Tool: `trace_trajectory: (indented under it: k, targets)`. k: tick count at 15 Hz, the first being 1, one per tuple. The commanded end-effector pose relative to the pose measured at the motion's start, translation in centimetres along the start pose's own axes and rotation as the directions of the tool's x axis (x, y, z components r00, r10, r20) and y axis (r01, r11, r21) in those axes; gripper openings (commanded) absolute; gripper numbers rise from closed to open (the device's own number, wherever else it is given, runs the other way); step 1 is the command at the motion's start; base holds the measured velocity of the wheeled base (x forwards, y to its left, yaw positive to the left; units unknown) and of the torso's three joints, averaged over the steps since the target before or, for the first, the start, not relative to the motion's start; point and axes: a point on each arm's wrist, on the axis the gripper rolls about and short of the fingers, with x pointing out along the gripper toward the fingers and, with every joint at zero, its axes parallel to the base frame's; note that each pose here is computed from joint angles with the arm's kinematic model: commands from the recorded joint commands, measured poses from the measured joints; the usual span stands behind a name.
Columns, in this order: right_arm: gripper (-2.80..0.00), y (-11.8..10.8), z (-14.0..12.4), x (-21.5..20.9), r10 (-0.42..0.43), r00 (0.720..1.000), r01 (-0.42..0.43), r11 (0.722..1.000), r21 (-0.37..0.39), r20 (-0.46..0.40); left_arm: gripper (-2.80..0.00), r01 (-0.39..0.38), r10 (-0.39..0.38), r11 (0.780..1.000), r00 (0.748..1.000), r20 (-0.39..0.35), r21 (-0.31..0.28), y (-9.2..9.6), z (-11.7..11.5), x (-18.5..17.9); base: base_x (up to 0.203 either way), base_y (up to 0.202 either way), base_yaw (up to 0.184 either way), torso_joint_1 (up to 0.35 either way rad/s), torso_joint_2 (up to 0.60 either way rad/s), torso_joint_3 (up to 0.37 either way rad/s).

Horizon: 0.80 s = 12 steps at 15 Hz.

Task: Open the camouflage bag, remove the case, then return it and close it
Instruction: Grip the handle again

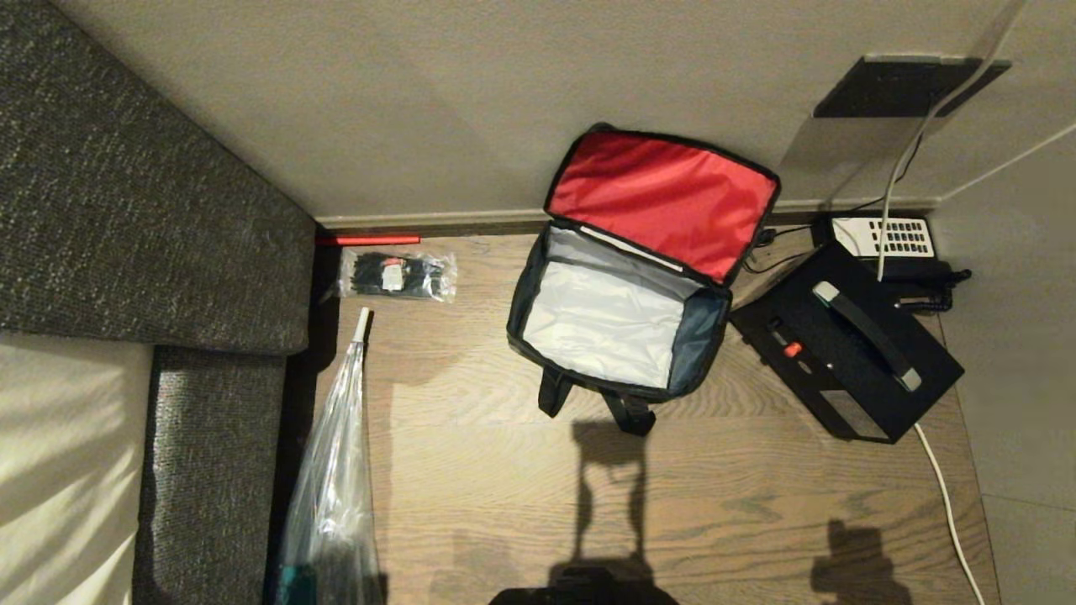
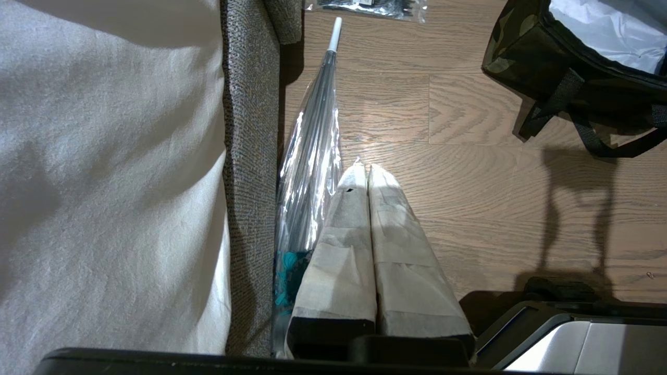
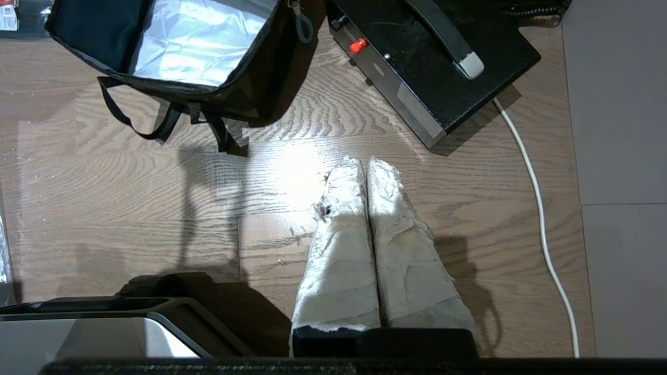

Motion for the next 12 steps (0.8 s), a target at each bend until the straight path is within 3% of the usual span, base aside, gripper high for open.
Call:
trace_trajectory:
  k: [1, 12]
  targets:
    - [-2.8, -0.02, -0.34, 0.09, -0.001, 1.0, 0.001, 1.0, 0.001, -0.012, -2.8, -0.001, 0.001, 1.0, 1.0, 0.001, -0.001, 0.0, 0.0, -0.01, 0.0, 0.0, 0.0, 0.0, 0.0, 0.0]
    - [-2.8, -0.02, -0.34, 0.09, -0.001, 1.0, 0.001, 1.0, 0.001, -0.012, -2.8, -0.001, 0.001, 1.0, 1.0, 0.001, -0.001, 0.0, 0.0, -0.01, 0.0, 0.0, 0.0, 0.0, 0.0, 0.0]
